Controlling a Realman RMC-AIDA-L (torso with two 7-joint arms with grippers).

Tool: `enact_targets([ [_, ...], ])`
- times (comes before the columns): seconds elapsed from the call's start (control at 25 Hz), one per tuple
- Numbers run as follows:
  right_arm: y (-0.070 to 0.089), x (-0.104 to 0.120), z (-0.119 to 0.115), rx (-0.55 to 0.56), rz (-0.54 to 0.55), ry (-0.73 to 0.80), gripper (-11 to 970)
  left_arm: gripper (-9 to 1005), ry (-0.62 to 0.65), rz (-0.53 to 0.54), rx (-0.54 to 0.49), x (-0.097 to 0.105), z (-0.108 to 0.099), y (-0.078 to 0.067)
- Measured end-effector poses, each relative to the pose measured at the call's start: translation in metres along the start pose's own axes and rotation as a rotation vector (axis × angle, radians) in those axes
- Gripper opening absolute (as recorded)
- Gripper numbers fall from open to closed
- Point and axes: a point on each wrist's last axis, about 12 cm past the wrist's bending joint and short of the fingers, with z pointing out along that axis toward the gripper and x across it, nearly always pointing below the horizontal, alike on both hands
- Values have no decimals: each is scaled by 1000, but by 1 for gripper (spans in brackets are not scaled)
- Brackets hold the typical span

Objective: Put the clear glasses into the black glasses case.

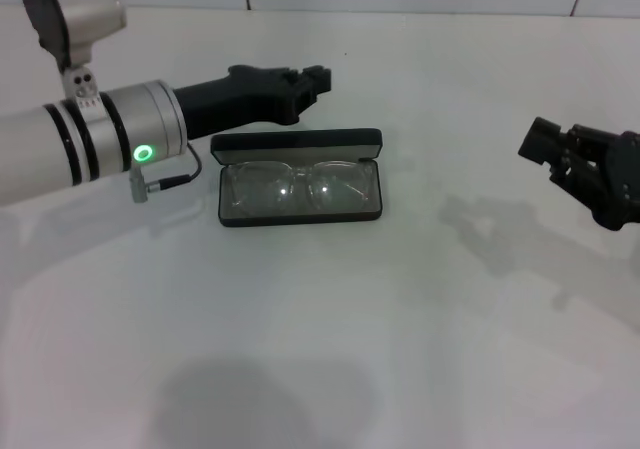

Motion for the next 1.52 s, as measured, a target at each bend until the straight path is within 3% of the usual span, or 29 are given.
enact_targets([
  [0.48, -2, 1, 9, -21, 16, 5, 202, 97, 61, -90, -52, 34, -2, 1],
  [1.04, -5, -1, 17, -26, 8, 8, 215, 98, 127, -116, -56, 60, -4, -4],
  [1.12, -5, -1, 17, -26, 6, 8, 217, 98, 113, -96, -18, 55, -4, -7],
  [1.28, -5, -3, 16, -30, 0, 8, 221, 98, -15, 67, 196, 23, -17, -26],
  [1.52, -5, -6, 19, -53, -16, 16, 226, 99, -216, 222, 309, 3, -51, -47],
])
